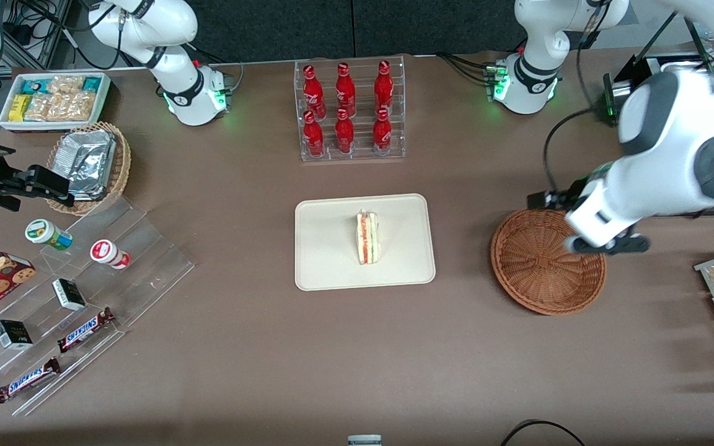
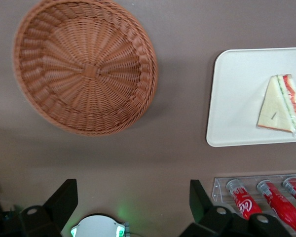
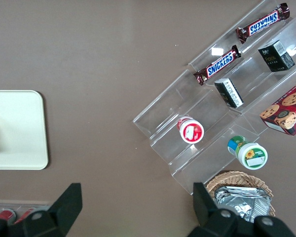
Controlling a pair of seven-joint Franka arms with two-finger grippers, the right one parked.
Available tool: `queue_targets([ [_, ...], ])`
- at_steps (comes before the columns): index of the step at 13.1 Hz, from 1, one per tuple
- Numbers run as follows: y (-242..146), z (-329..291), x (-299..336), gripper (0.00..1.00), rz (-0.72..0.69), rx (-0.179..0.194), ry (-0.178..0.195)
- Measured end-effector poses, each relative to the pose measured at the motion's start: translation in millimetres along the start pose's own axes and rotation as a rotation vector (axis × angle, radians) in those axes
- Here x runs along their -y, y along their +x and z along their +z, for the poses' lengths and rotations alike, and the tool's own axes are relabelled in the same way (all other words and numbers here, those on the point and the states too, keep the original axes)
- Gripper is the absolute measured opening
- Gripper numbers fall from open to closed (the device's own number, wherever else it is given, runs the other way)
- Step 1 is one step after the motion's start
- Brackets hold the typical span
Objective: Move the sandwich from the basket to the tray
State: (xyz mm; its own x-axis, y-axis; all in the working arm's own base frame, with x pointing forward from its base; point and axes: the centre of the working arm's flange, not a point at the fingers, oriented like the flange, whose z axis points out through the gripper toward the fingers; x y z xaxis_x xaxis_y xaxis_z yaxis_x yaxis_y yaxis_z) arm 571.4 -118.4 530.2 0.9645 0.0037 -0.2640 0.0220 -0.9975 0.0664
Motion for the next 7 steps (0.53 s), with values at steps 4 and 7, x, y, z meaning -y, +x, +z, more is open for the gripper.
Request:
queue_targets([
  [4, -42.9, -46.7, 31.3, 1.00, -0.041, -0.049, 0.027],
  [7, -60.6, -63.4, 60.9, 1.00, -0.045, -0.054, 0.072],
])
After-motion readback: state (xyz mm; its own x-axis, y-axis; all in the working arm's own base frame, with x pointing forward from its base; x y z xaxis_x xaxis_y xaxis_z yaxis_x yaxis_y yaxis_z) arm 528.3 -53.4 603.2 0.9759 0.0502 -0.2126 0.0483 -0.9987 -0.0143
